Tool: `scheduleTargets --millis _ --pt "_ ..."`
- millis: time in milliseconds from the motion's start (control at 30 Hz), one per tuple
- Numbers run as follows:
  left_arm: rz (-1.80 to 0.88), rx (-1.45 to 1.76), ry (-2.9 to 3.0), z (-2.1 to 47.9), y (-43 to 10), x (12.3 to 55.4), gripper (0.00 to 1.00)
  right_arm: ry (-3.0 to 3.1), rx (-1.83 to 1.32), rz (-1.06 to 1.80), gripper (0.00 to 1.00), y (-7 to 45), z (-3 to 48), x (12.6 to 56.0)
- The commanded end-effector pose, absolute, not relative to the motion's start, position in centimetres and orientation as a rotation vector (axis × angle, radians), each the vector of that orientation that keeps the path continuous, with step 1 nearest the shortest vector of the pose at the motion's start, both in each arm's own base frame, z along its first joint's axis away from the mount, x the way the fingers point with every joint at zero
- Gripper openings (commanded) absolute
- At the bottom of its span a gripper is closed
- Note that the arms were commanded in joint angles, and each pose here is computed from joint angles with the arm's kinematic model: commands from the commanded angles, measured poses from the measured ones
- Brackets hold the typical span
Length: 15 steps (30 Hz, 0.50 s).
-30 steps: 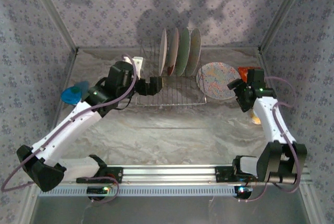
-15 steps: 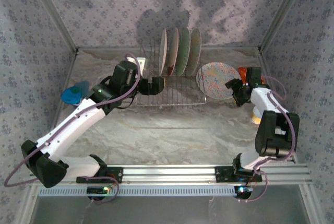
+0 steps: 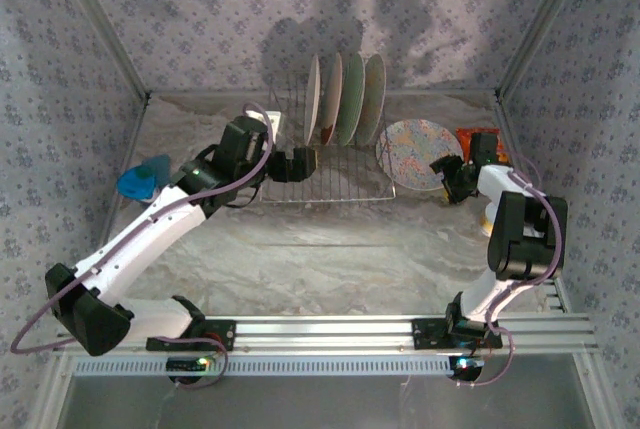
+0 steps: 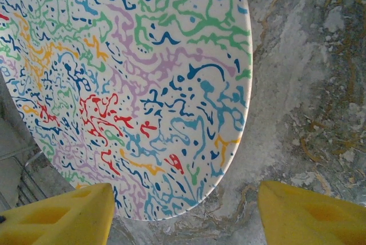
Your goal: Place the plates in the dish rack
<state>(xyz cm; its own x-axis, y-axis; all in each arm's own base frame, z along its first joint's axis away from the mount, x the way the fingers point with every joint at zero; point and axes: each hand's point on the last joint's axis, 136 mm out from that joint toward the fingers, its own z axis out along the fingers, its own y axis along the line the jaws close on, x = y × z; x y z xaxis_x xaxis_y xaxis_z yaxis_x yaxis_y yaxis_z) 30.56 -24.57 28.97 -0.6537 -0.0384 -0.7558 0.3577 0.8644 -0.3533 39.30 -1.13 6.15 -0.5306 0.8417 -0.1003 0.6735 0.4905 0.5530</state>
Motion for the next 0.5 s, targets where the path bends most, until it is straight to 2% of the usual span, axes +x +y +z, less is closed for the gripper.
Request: scheduleTargets --millis 0,467 --pt "-0.611 0.22 2.204 29.4 -24.7 30.6 0.99 2.397 1.284 0.663 0.67 -1.2 5.2 39.1" --pt "-0.6 0.227 2.215 29.0 -25.0 31.0 0.99 2.403 1.305 0.672 0.55 -1.5 3.6 39.3"
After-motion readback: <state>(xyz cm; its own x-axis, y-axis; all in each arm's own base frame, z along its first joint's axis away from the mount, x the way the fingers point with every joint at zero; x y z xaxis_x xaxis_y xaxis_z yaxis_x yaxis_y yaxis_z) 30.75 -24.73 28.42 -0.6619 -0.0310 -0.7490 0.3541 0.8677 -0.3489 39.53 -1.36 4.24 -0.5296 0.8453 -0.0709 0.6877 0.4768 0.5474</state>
